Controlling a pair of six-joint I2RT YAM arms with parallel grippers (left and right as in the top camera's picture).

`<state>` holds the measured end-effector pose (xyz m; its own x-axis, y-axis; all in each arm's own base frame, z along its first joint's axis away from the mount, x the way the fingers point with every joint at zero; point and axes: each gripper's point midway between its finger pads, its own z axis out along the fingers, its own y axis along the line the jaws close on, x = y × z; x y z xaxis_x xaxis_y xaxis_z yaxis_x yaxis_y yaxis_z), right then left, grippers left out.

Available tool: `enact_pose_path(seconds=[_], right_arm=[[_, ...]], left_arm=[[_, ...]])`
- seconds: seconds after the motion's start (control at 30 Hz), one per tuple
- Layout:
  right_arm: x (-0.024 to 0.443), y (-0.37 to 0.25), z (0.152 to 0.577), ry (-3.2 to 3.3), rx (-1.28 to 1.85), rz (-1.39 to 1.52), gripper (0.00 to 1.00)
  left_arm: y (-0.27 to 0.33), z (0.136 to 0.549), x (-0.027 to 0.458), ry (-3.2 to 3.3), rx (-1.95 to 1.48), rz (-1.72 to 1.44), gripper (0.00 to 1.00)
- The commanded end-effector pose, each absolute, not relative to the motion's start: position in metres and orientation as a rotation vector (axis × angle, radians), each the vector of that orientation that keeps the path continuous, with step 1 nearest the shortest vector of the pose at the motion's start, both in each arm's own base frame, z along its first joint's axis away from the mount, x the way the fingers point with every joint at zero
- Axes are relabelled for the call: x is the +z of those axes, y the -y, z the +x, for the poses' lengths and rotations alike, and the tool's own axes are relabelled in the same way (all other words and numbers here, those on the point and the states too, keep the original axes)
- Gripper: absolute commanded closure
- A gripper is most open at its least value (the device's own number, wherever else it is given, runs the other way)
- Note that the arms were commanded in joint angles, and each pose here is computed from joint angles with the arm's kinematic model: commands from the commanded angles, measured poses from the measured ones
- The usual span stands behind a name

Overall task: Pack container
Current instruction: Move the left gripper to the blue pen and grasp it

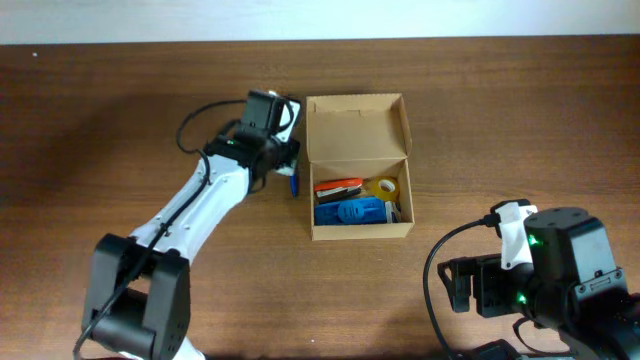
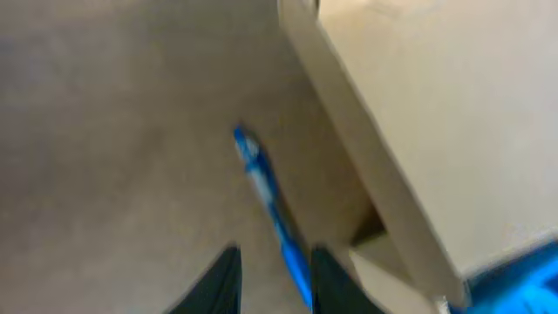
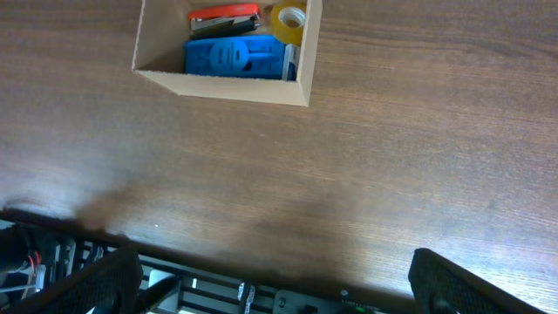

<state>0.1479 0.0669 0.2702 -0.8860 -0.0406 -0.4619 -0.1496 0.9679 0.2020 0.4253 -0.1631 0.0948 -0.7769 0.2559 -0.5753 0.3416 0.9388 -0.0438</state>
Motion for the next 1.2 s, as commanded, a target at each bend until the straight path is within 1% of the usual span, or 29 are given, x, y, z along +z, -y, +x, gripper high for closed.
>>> enact_pose_path(seconds=[0.0, 0.13, 0.2, 0.23, 0.5, 0.63, 0.77, 0.87, 0.97, 1.17], right_arm=[[0.274, -0.068, 0.148, -2.63, 0.327, -0.149, 0.01], [0.274, -0.068, 0.148, -2.63, 0.327, -0.149, 0.01], [0.274, -0.068, 0.148, -2.63, 0.327, -0.149, 0.01], [0.274, -0.068, 0.148, -2.63, 0.327, -0.149, 0.01], [0.274, -0.068, 0.148, -2.63, 0.327, -0.149, 0.01], [0.274, -0.068, 0.148, -2.63, 0.327, -0.149, 0.01], [0.274, -0.068, 0.148, -2.63, 0.327, -0.149, 0.01], [0.274, -0.068, 0.148, -2.63, 0.327, -0.149, 0.01], [0.274, -0.068, 0.148, -2.63, 0.327, -0.149, 0.01], [0.274, -0.068, 0.148, -2.63, 0.327, -0.149, 0.01]], left_arm=[[0.158, 0.419, 0.084, -2.505, -0.221, 0.334, 0.75], [0.157, 0.414, 0.065, -2.5, -0.272, 0.197, 0.74], [0.156, 0.413, 0.059, -2.492, -0.291, 0.15, 0.64], [0.156, 0.412, 0.057, -2.491, -0.298, 0.131, 0.61], [0.155, 0.409, 0.029, -2.544, -0.346, -0.058, 0.6], [0.157, 0.416, 0.022, -2.527, -0.351, -0.057, 0.6], [0.156, 0.412, 0.007, -2.565, -0.337, -0.057, 0.6], [0.156, 0.412, 0.009, -2.582, -0.325, -0.058, 0.6], [0.147, 0.416, 0.015, -2.614, -0.232, -0.059, 0.6], [0.153, 0.42, 0.013, -2.64, -0.218, -0.021, 0.6]])
